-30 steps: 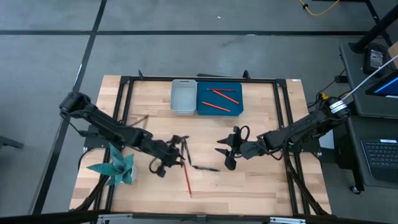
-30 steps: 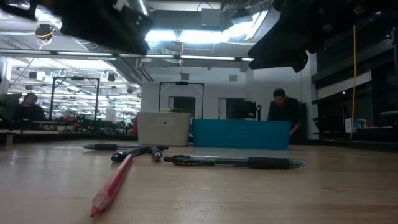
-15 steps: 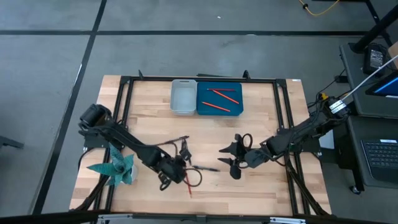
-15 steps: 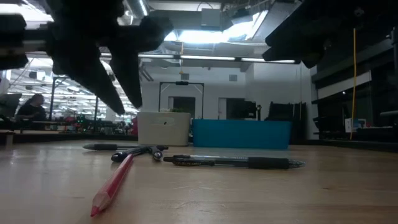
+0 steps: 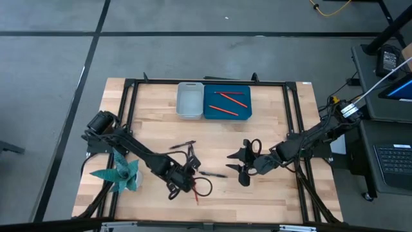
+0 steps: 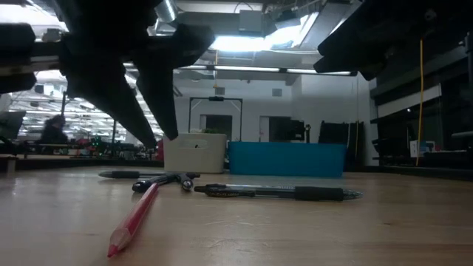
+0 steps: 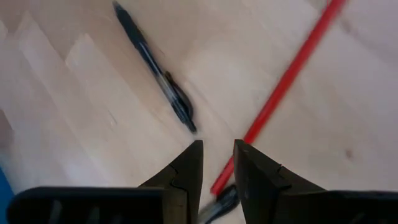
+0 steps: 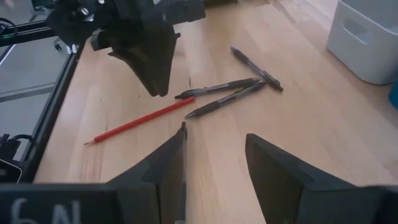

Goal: Sort pens & pencils
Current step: Put the red pencil into the blue bin

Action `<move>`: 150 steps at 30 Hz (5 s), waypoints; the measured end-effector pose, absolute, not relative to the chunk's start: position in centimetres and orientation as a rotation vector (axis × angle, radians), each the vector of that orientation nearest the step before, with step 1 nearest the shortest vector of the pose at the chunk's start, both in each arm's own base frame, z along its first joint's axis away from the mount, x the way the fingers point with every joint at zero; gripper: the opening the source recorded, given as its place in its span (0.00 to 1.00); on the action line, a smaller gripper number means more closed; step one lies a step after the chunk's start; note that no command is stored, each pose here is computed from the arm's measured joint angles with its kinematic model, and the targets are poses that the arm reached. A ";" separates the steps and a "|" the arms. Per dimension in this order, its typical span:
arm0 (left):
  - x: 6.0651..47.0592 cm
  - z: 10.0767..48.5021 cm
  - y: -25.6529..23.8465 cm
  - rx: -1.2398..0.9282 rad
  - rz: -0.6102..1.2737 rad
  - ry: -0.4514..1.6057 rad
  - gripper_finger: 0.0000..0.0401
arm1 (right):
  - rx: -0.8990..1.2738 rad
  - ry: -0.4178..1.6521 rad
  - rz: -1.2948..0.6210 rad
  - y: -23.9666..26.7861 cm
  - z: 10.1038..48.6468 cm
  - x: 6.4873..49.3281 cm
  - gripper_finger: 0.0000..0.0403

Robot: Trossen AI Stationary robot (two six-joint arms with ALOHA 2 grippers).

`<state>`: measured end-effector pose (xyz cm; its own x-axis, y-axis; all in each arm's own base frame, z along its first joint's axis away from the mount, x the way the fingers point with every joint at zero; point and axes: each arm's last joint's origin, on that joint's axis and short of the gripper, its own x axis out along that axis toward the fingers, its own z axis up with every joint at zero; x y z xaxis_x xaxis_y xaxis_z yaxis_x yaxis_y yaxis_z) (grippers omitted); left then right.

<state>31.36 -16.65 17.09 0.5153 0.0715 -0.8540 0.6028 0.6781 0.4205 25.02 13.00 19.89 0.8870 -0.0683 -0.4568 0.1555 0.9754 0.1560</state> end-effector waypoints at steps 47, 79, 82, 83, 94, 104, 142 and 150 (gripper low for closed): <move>32.3 14.9 -15.4 0.947 -0.643 1.025 0.21 | 0.180 0.461 -0.110 13.0 20.0 25.1 0.42; 32.9 12.5 -16.0 0.977 -0.853 1.023 0.21 | 0.179 0.462 -0.110 13.0 19.9 25.1 0.42; 33.0 12.1 -16.0 0.941 -0.885 1.023 0.20 | 0.180 0.462 -0.111 13.0 19.9 25.1 0.42; 33.0 12.1 -16.0 0.934 -0.890 1.025 0.20 | 0.180 0.461 -0.111 13.0 20.0 25.1 0.42; 33.0 11.8 -15.4 0.777 -0.925 1.074 0.15 | 0.182 0.457 -0.109 13.0 20.0 25.1 0.42; 33.0 11.8 -15.4 0.765 -0.910 1.085 0.12 | 0.180 0.456 -0.108 13.0 20.0 25.1 0.42; 32.9 15.0 -14.6 0.699 -0.760 1.036 0.05 | 0.116 0.442 -0.135 13.8 20.0 24.5 0.42; 33.1 15.7 -14.1 0.703 -0.690 1.025 0.05 | 0.079 0.426 -0.160 14.8 19.9 23.7 0.42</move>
